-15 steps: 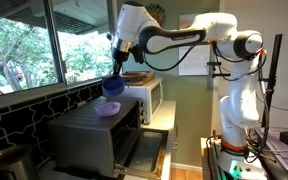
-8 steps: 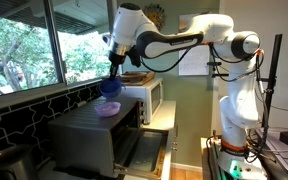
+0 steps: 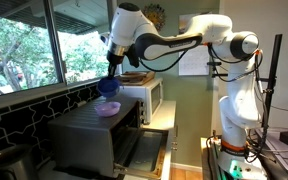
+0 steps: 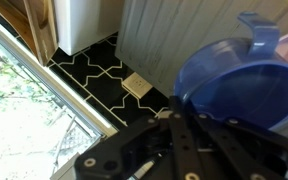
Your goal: Pour the water from the blue cup to the pink bowl then put the bowl into the oven
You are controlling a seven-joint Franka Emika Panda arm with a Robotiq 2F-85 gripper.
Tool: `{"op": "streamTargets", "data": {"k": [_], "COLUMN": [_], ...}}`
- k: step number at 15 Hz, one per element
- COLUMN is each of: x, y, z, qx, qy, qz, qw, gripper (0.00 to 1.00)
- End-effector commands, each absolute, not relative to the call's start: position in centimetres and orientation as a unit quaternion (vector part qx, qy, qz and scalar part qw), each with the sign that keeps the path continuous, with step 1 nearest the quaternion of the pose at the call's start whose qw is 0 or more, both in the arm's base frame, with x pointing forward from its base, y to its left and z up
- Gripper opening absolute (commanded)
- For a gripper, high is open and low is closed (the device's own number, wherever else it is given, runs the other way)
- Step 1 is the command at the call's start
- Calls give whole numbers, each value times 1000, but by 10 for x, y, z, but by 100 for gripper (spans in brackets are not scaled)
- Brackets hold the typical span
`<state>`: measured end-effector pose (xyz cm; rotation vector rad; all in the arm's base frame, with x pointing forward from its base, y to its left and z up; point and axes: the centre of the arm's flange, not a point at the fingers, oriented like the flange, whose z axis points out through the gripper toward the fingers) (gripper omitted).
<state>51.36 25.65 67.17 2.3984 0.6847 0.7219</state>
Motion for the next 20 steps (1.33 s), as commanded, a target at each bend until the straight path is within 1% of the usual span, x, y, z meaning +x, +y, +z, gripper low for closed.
{"op": "streamTargets", "data": {"k": [1,20], "x": [512,499], "y": [262,275], "z": [675,677], "qx": [883,851], "qy": [254,299], "qz": [272,289], "qw": [287,320], "gripper": [1,1]}}
